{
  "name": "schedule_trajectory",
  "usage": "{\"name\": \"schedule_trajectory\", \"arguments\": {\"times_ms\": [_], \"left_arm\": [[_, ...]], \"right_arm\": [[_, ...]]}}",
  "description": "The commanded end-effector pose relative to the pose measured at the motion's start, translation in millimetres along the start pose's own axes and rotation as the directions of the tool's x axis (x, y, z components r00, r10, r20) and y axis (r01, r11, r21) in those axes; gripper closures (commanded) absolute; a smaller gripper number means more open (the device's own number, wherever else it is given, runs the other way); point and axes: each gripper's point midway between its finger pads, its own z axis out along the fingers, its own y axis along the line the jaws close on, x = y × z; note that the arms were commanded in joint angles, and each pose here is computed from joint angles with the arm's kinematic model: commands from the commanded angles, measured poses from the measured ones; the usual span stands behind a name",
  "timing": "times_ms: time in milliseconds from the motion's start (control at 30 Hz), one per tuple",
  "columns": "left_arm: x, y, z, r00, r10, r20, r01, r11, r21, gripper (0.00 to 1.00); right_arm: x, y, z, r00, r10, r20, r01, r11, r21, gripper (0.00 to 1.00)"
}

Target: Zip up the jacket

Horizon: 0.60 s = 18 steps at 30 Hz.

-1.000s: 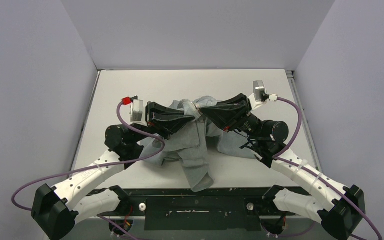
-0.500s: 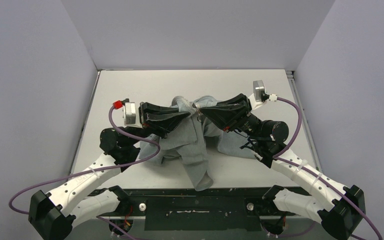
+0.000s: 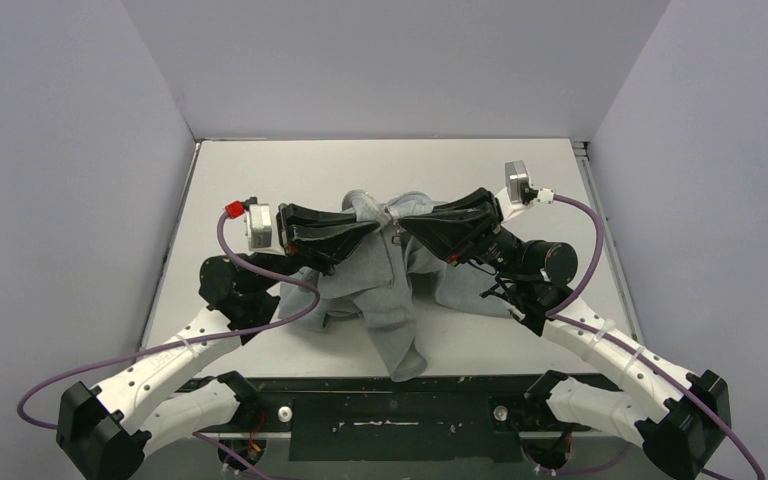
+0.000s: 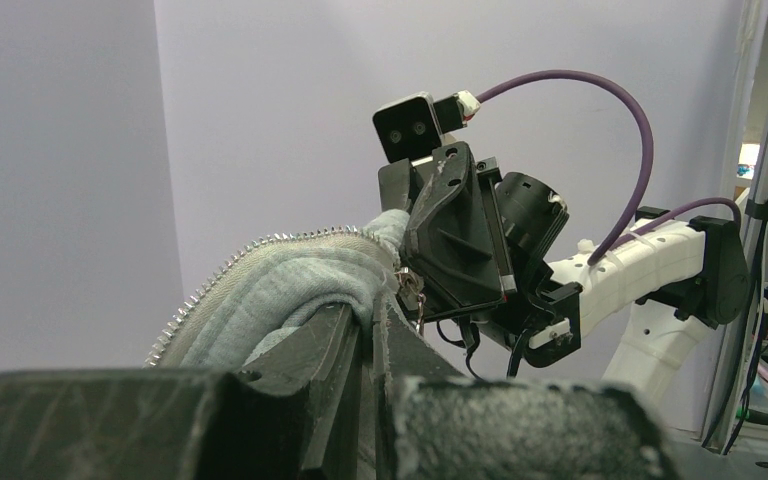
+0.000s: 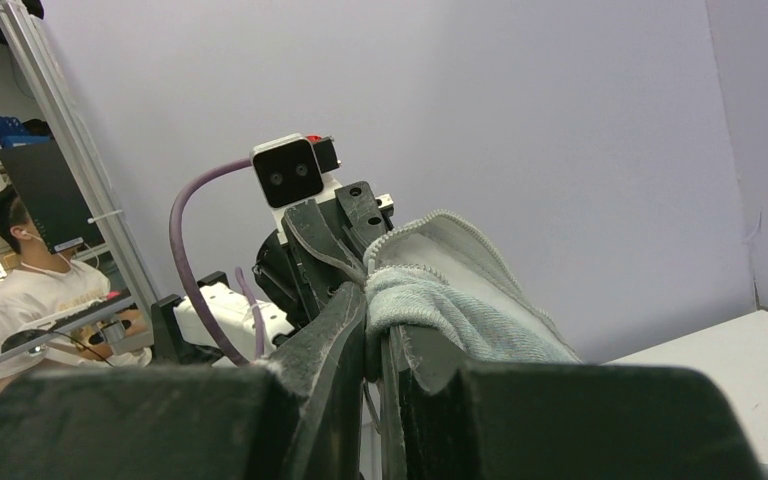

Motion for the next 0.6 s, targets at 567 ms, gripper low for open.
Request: {"name": "schedule_trajectory", "arguments": {"times_ms": [567], "left_arm": [[-14.3, -16.2, 6.5, 0.999, 0.027, 0.032, -0.029, 0.996, 0.084, 1.00]], "right_arm": [[-37.6, 26.3, 6.2, 0.991, -0.075, 0.108, 0.084, 0.994, -0.075, 1.00]]}}
